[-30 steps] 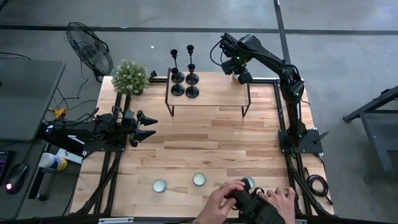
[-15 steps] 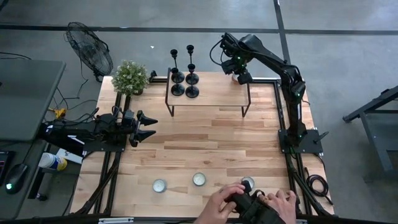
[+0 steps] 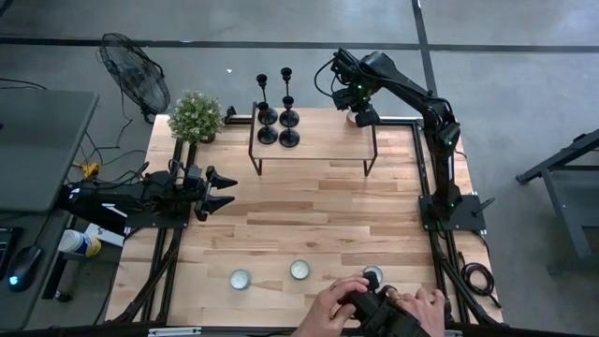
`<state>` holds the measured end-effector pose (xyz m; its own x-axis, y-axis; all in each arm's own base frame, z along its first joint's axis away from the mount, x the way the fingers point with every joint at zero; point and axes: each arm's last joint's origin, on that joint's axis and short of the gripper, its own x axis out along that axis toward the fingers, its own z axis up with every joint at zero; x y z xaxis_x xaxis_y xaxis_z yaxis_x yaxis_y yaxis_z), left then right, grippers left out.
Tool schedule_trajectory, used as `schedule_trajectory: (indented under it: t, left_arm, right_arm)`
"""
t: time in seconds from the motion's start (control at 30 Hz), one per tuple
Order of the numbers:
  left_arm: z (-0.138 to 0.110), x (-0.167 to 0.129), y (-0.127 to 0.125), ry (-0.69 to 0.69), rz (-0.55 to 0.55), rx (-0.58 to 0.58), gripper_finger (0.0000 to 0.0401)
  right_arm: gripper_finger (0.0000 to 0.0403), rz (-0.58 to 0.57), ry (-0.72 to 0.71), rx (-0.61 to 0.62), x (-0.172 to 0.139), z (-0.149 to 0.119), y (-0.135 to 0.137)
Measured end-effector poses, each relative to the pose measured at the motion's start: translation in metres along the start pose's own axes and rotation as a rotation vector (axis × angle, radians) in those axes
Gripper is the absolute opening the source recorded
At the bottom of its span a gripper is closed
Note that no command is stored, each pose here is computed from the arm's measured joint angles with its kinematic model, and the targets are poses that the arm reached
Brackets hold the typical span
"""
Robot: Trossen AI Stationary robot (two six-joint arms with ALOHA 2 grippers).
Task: Pick & Place candle stick holders
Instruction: Put the red scented candle on the shelf
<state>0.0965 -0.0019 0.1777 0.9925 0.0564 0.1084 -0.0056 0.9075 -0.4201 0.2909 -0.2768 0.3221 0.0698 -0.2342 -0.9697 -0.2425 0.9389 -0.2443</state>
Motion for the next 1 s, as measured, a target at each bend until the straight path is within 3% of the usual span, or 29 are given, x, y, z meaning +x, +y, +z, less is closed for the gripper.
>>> schedule_trajectory:
  t: [0.4, 0.53, 0.77, 1.0]
  left_arm:
    - [0.0, 0.0, 0.0, 0.0, 0.0, 0.0, 0.0303]
    - [0.0, 0.0, 0.0, 0.0, 0.0, 0.0, 0.0303]
    - [0.0, 0.0, 0.0, 0.0, 0.0, 0.0, 0.0303]
    - [0.0, 0.0, 0.0, 0.0, 0.0, 0.0, 0.0303]
  right_arm:
    - [0.0082, -0.037, -0.004, 0.065, -0.012, -0.003, 0.002]
    - [0.0092, -0.06, -0.026, 0.175, -0.027, -0.004, 0.009]
    - [0.0103, 0.059, -0.111, 0.357, -0.063, 0.003, 0.045]
    - [0.0104, 0.135, -0.232, 0.36, -0.095, 0.026, 0.086]
